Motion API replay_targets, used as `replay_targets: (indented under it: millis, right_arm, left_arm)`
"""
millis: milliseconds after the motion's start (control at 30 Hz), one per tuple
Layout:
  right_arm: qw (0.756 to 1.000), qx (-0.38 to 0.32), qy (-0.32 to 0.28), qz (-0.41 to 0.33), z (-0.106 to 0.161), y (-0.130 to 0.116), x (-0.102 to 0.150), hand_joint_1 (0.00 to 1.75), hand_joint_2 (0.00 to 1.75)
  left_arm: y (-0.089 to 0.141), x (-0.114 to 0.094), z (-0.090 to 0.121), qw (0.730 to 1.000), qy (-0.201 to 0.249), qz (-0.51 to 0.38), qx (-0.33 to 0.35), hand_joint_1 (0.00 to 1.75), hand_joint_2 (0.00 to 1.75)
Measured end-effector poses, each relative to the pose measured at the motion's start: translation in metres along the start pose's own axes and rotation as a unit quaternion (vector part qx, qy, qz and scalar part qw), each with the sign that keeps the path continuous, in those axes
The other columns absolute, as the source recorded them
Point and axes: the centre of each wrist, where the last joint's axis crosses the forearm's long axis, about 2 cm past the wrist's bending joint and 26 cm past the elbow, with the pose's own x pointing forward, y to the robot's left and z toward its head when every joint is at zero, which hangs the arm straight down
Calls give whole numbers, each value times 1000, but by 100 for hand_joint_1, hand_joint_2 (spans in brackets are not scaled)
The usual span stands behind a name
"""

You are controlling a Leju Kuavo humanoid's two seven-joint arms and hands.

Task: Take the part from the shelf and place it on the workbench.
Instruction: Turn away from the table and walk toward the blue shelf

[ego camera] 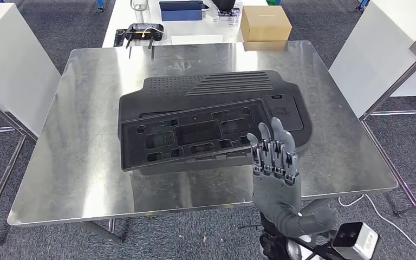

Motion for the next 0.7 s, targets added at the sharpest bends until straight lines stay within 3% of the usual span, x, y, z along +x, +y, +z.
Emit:
replay_targets:
  millis: [233,700]
  right_arm:
    - [998,-48,5,28,29,3,22,0,0]
    - [990,-112,21,82,50,-12,37,0,0]
  left_arm:
    - [3,-6,1,1000,-6,8,8,0,0]
    - [6,-7,1,1000,-11,18,15,0,0]
